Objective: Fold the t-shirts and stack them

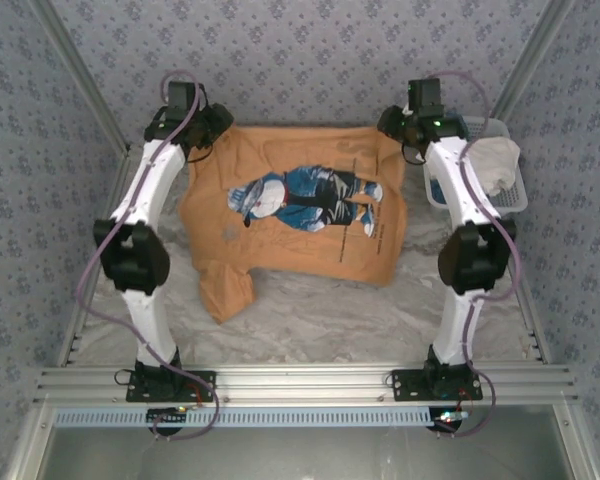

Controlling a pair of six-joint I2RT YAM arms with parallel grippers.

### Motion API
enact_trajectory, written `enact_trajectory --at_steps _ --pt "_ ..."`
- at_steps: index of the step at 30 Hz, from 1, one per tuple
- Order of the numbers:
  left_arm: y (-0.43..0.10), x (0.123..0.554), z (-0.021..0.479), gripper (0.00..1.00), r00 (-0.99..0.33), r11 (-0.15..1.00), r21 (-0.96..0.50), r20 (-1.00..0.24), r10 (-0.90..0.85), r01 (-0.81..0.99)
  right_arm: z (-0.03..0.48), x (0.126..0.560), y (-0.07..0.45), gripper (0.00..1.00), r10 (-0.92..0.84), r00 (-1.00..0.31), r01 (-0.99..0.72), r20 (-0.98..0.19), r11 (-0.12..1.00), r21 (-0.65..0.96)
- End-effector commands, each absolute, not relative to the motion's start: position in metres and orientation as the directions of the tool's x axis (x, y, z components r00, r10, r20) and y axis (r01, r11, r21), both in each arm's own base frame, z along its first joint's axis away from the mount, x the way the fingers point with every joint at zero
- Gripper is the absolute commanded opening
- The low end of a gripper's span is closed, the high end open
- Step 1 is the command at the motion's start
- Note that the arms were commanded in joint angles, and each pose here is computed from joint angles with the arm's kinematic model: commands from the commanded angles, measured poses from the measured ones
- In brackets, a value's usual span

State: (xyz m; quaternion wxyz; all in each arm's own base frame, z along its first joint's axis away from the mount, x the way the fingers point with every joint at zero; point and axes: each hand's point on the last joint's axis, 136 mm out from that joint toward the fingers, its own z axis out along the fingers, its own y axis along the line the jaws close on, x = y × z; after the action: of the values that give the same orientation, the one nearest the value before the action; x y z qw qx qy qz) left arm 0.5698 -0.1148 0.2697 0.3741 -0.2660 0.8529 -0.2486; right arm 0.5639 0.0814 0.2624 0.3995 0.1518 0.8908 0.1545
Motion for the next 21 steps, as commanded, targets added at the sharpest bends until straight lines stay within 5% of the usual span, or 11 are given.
enact_trajectory --at_steps 1,5,13,21 --pt "-0.116 0.532 0.290 0.61 -0.652 0.792 -0.554 -0.505 -0.565 -0.257 0.276 0.536 0.086 0.48 0.395 -0.676 0.143 -0.622 0.898 0.415" --pt "-0.098 0.481 0.228 0.61 -0.734 0.810 -0.454 -0.390 -0.556 -0.372 0.245 0.500 0.098 0.49 0.393 -0.717 0.162 -0.575 0.897 0.411" --pt "-0.059 0.287 0.104 0.52 -0.773 0.764 -0.182 -0.030 -0.633 -0.619 0.177 0.382 0.143 0.47 0.321 -0.833 0.123 -0.452 0.902 0.414" --pt "-0.033 0.212 0.062 0.52 -0.719 0.716 -0.066 0.074 -0.691 -0.695 0.117 0.313 0.151 0.46 0.287 -0.916 0.155 -0.282 0.899 0.411"
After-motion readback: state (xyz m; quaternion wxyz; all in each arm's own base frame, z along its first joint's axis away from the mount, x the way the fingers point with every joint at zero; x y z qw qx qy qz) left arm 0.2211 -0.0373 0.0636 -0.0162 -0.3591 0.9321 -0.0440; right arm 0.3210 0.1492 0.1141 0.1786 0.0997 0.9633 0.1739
